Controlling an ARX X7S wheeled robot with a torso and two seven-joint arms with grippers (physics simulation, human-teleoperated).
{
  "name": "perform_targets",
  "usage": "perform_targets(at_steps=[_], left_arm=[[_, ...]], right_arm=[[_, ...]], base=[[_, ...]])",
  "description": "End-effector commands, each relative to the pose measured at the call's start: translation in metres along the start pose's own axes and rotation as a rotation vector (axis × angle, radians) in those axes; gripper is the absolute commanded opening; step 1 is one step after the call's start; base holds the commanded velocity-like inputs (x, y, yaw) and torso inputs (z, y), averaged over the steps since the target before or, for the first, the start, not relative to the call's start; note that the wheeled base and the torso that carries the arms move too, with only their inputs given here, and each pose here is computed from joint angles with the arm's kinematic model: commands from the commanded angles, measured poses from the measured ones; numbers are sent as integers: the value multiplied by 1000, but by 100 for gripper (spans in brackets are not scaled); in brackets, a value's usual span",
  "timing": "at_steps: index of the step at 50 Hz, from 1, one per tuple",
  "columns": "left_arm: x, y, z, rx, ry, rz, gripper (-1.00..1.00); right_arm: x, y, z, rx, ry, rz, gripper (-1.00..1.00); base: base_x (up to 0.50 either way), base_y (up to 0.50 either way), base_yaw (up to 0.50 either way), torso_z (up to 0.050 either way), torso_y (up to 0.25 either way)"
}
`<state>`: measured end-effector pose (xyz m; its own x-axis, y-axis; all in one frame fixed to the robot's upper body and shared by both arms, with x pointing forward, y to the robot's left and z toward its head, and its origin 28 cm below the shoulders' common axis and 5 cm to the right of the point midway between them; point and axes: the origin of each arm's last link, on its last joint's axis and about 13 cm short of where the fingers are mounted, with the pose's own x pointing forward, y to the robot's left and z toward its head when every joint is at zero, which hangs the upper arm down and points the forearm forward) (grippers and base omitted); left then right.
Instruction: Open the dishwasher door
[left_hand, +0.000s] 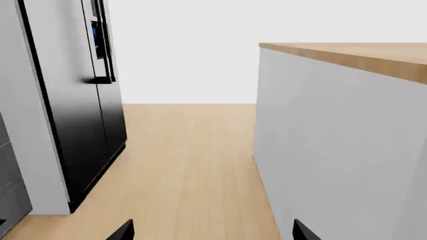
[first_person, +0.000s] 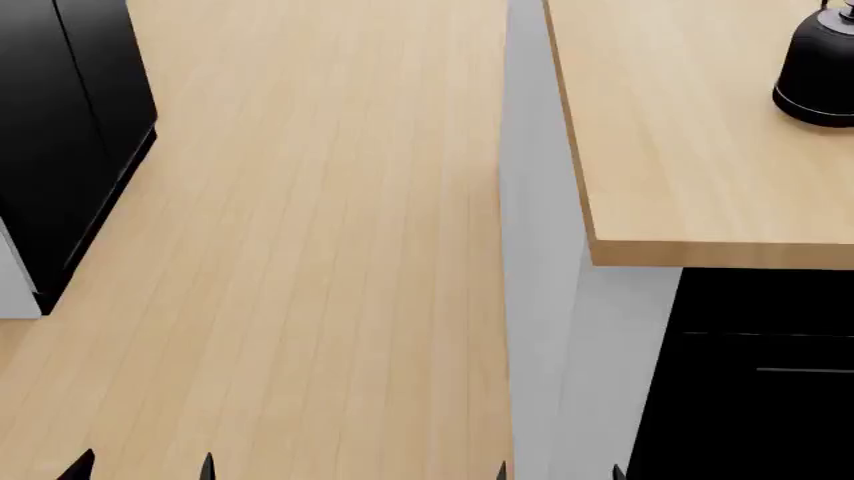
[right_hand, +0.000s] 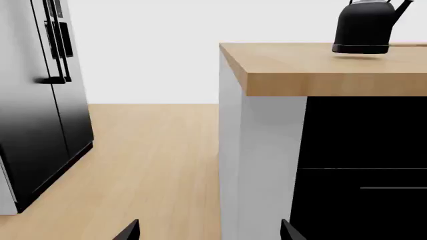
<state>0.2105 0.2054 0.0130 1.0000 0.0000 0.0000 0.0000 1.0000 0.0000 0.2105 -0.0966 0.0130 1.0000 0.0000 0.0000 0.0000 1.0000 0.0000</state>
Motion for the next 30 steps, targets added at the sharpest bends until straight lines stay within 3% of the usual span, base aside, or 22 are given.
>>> perform_targets(at_steps=[1,24,30], left_arm=[[-2,0,1,0,0,0,100],[3,-2,7,2,-34,-12,100],[4,-2,10,2,-43,-9,100]], right_arm=[[-2,0,0,0,4,0,100],[-4,0,-1,0,-5,8,100],[-5,1,-1,14,-5,14,100]], base=[[0,0,0,0,0],[0,0,0,0,0],[0,-446,0,0,0]])
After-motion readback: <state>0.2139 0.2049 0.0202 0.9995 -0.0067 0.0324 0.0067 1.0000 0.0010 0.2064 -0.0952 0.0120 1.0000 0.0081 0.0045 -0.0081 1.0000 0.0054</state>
